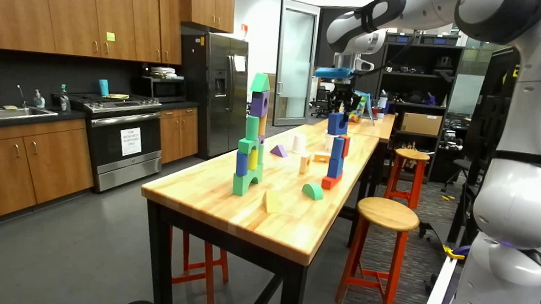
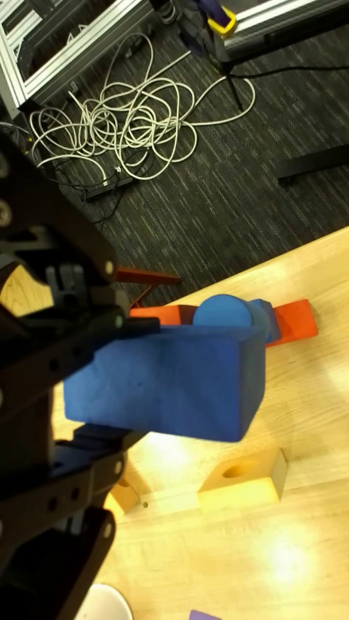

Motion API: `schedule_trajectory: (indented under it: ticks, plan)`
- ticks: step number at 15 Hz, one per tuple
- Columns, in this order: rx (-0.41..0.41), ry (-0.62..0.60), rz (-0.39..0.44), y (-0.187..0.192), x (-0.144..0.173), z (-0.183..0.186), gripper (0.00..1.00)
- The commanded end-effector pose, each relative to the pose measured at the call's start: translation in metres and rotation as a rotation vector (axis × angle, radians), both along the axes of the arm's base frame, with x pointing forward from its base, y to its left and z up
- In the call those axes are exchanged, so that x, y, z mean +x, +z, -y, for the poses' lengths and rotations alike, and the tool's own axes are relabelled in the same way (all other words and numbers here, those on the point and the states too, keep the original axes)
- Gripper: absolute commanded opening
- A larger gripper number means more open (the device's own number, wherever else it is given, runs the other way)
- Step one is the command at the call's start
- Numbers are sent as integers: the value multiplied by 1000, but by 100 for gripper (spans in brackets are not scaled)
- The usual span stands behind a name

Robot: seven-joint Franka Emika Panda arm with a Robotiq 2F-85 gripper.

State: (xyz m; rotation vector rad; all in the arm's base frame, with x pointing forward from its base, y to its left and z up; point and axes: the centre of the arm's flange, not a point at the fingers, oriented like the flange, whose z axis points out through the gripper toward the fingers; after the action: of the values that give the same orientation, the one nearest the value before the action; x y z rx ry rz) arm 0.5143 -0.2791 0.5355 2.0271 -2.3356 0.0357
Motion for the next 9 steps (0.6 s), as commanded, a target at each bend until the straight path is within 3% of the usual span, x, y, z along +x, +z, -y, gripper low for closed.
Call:
schedule_trajectory:
  ticks: [1,8,9]
  plan:
    - [21,-9,-3,9,-5,2,15]
    - [23,13,35,30,-24,1,15]
    - [-2,4,21,19,-10,2,40]
